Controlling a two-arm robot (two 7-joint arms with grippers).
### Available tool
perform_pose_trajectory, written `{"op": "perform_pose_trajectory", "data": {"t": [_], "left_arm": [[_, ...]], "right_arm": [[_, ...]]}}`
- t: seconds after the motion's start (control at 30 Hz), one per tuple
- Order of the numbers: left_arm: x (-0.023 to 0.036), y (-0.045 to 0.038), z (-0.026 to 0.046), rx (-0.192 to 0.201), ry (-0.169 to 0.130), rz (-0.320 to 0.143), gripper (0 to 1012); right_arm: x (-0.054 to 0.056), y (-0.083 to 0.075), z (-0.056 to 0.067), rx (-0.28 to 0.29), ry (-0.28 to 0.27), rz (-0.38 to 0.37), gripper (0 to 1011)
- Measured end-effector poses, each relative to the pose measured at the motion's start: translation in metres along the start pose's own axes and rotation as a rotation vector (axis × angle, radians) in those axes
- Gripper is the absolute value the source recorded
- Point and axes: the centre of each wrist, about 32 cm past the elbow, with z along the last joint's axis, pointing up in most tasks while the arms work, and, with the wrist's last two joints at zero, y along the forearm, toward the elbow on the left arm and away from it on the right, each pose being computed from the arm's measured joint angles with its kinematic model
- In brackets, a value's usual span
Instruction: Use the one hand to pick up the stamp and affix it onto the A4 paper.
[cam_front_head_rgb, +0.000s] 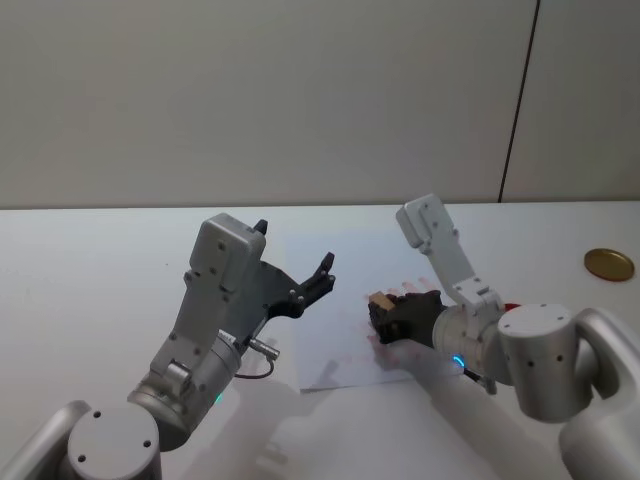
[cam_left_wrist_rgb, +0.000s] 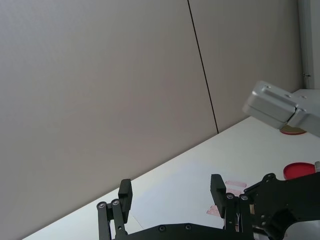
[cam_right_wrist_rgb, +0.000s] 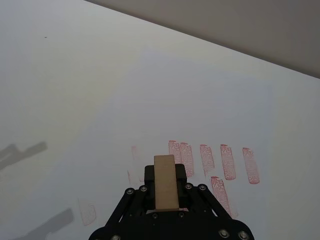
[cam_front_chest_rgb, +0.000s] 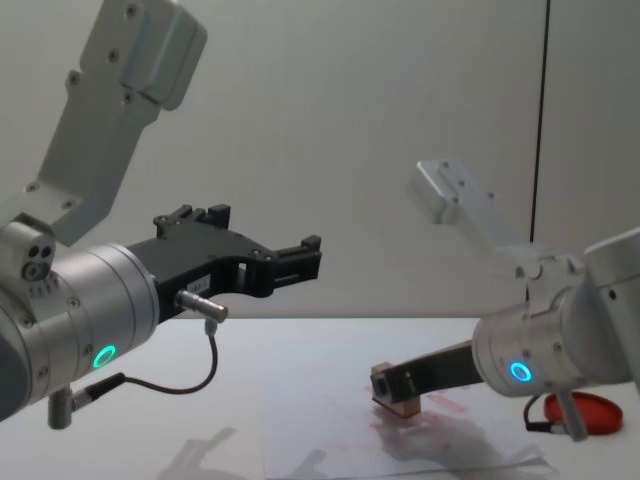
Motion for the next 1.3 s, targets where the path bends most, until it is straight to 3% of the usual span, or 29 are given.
{"op": "perform_pose_trajectory", "data": {"t": [0.57,1.3], "left_arm": [[0.0000,0.0000,0.0000,0.000,0.000,0.000,993],[0.0000,0.0000,0.0000,0.000,0.000,0.000,993]], "right_arm": [[0.000,0.016,-0.004,-0.024,-0.002,0.010,220],[0.002,0.020,-0.008,-0.040,0.020,0.016,219]]}}
